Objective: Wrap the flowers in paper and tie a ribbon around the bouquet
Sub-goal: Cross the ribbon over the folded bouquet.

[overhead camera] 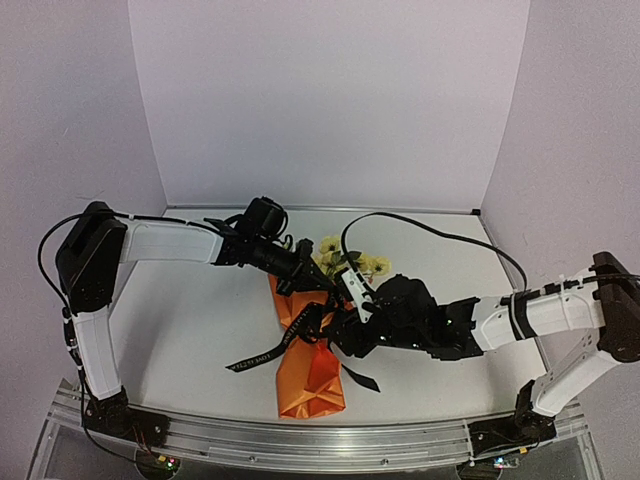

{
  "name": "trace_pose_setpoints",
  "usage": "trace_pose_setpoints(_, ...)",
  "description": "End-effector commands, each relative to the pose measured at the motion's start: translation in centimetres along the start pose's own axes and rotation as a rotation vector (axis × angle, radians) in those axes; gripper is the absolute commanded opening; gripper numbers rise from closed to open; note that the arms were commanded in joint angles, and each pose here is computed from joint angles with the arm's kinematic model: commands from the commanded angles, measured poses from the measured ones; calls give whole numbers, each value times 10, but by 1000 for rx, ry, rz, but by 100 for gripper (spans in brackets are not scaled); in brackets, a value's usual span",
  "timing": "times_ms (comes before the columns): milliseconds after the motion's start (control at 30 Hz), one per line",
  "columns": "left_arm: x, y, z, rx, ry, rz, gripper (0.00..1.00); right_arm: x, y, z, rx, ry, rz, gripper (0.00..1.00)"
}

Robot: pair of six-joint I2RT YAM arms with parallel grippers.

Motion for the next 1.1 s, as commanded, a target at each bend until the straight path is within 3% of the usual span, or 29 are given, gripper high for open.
trace_pose_setpoints(0, 12, -3, -23, -57, -51, -26, 0, 8, 13, 12, 20, 60, -16, 57)
trace_pose_setpoints(433, 16, -7, -22, -91, -23, -27, 0, 2, 24, 23, 61, 97, 3, 66)
trace_pose_setpoints(1067, 31, -20, -17, -133, -38, 21, 0, -29, 10, 26, 87, 109, 42, 55)
Point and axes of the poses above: each gripper's point midway between its finger pads, its own x axis back along the fingers, its own z axis along the line the jaws close on, y = z × x, the point moved 3 cm from there along x, back along the fingers, and after that the axes turned 2 degrees about -x, right-handed, at the moved point
